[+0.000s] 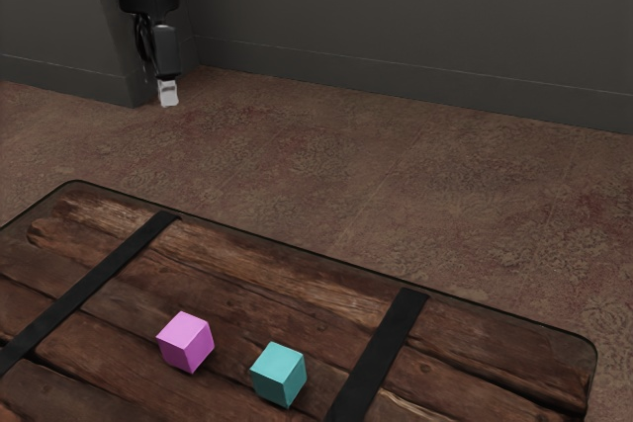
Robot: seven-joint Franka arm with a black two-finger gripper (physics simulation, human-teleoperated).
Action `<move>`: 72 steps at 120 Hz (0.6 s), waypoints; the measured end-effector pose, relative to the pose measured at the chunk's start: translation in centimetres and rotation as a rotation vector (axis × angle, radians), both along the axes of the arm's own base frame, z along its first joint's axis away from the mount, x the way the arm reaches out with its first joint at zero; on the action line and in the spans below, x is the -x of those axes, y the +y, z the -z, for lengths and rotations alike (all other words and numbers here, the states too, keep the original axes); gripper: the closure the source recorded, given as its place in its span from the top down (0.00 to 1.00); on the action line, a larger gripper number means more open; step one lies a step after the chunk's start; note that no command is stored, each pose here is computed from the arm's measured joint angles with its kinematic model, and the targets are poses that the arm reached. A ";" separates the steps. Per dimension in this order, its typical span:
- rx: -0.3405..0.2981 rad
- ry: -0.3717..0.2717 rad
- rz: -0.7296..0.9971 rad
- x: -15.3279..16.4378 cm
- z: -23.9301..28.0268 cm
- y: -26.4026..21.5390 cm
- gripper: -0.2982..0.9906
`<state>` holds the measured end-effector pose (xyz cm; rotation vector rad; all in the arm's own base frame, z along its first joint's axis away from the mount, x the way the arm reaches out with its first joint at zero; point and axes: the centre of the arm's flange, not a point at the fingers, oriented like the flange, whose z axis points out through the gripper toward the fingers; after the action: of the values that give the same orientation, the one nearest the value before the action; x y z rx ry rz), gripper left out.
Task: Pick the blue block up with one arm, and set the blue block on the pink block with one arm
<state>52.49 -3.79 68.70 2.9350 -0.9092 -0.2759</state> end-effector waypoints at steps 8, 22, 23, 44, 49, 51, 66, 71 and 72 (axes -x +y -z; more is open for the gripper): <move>-0.027 -0.026 -0.012 -0.7 0.2 1.5 0.77; -0.101 -0.081 0.019 -0.2 -1.1 0.2 0.77; -0.102 -0.083 0.026 -0.2 -1.1 -0.1 0.77; -0.049 -0.054 0.178 1.8 1.6 -4.9 0.77; -0.053 0.000 0.217 2.4 4.9 -5.5 0.77; -0.054 0.021 0.234 2.5 6.3 -5.8 0.77; -0.027 0.065 0.397 3.4 14.6 -7.1 0.77; -0.004 0.053 0.459 3.6 17.1 -7.8 0.77; 0.000 0.048 0.470 3.6 17.4 -7.9 0.77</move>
<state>48.94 -11.68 51.31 2.6595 -1.5799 -0.3613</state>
